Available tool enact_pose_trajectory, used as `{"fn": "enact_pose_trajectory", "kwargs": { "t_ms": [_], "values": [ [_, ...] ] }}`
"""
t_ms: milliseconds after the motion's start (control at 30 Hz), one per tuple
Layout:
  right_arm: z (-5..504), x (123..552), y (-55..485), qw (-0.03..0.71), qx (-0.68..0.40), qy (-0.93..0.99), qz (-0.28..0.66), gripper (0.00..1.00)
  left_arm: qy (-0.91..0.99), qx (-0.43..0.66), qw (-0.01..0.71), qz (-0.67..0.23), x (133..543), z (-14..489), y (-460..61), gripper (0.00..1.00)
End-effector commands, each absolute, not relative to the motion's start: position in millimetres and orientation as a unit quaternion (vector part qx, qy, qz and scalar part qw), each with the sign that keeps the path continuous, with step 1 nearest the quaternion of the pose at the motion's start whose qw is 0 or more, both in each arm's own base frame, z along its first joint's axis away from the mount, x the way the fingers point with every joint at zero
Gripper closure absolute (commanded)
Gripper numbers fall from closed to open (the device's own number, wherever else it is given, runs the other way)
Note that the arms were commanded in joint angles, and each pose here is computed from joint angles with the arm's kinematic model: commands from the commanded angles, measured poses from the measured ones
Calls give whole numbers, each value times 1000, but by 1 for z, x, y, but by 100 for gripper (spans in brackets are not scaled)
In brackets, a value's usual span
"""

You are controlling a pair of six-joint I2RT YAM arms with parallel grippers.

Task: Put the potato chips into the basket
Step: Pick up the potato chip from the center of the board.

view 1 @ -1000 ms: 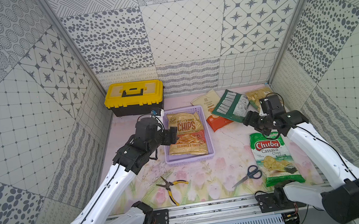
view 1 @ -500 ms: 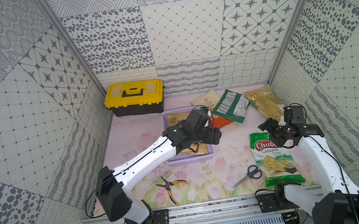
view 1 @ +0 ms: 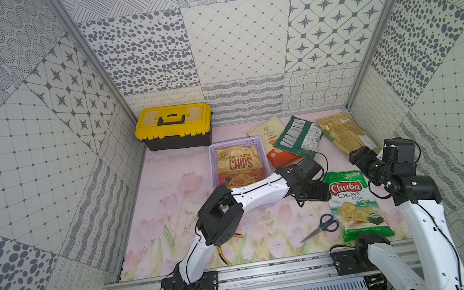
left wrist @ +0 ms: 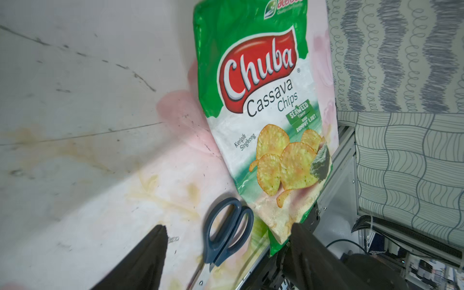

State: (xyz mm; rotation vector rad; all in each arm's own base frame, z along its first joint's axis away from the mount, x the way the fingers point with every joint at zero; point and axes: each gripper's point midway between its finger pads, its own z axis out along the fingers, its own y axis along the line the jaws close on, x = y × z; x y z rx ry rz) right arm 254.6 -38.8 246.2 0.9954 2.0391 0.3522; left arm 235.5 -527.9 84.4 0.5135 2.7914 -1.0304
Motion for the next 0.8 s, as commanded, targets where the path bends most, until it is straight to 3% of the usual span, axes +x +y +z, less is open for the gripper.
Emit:
{"fn": "enact_pose_trajectory", "kwargs": {
  "t_ms": [0, 267, 467, 600, 700, 767],
  "values": [
    [259, 256, -48, 441, 392, 798, 121, 21, 911, 135, -27, -388, 216, 66, -563, 20],
    [243, 263, -41, 430, 397, 797, 148, 21, 912, 111, -90, -384, 210, 23, -578, 28],
    [247, 269, -42, 435, 395, 795, 150, 21, 908, 112, -93, -392, 211, 22, -584, 43],
    [252, 272, -43, 440, 391, 794, 149, 21, 906, 111, -99, -397, 211, 20, -587, 65],
    [252, 273, -42, 440, 393, 793, 152, 21, 903, 107, -98, -404, 216, 22, -588, 92],
    [251, 274, -41, 439, 392, 793, 156, 21, 902, 110, -90, -408, 218, 27, -589, 100]
  ]
}}
